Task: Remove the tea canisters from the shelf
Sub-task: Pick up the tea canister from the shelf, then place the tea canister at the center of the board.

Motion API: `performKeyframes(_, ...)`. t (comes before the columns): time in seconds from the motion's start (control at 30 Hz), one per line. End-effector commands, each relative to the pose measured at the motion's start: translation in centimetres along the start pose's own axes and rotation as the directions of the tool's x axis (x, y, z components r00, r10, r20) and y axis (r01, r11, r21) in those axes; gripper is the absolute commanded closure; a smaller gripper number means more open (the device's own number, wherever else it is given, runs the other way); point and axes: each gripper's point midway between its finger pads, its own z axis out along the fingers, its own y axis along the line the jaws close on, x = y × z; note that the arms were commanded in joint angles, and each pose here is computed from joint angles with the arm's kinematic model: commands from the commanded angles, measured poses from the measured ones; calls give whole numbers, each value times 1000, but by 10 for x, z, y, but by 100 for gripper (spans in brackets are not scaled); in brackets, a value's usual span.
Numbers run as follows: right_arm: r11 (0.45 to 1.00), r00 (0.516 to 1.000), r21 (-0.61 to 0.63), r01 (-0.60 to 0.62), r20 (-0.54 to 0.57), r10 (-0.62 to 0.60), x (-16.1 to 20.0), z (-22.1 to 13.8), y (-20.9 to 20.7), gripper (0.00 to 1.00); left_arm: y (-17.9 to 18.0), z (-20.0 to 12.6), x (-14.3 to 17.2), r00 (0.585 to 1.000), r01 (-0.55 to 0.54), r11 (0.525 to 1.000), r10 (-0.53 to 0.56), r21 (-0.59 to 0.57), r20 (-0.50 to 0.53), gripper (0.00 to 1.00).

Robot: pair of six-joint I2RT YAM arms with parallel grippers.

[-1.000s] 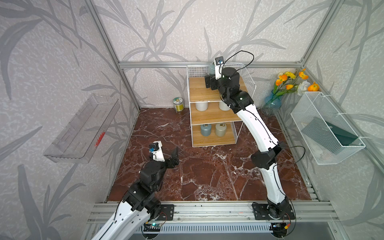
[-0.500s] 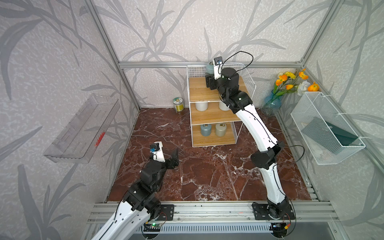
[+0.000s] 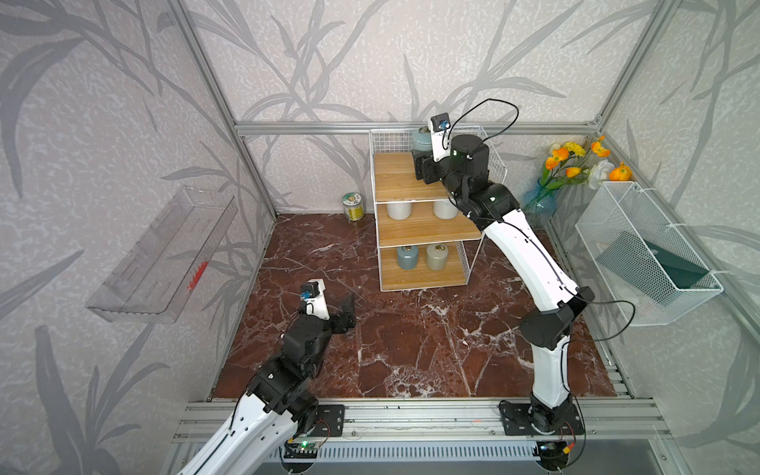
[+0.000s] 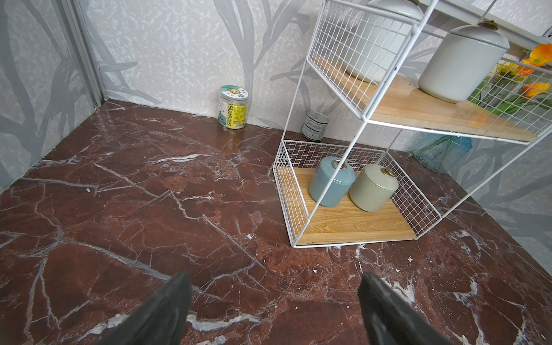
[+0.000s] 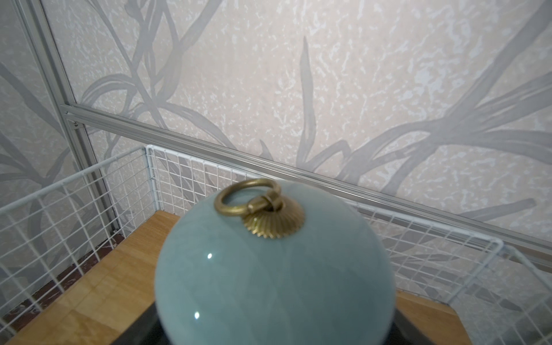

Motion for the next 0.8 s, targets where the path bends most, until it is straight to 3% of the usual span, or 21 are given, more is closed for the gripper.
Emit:
performKeyframes(0.0, 995, 965, -27, -95, 244, 99, -89, -64, -24, 38, -5, 4, 1, 1000, 17, 1000, -17, 19, -1, 11)
performKeyframes(0.13, 994, 953, -33, -104, 284, 109, -99, -102, -37, 38, -6, 7, 3, 1000, 27, 999, -27, 25, -4, 11)
performKeyframes(0.33, 987, 942, 43, -155, 308, 135, -89, -171, -92, 38, -11, 11, 5, 1000, 16, 999, -16, 36, -21, 11)
performKeyframes(0.53, 960, 942, 217, -177, 321, 101, -62, -239, -144, 38, -15, 20, 6, 999, -12, 999, 13, 37, -31, 10)
performKeyframes(0.77, 913, 959, 332, -235, 235, 161, 6, -253, -174, 37, -25, 34, 7, 999, -9, 998, 11, 57, -45, 9)
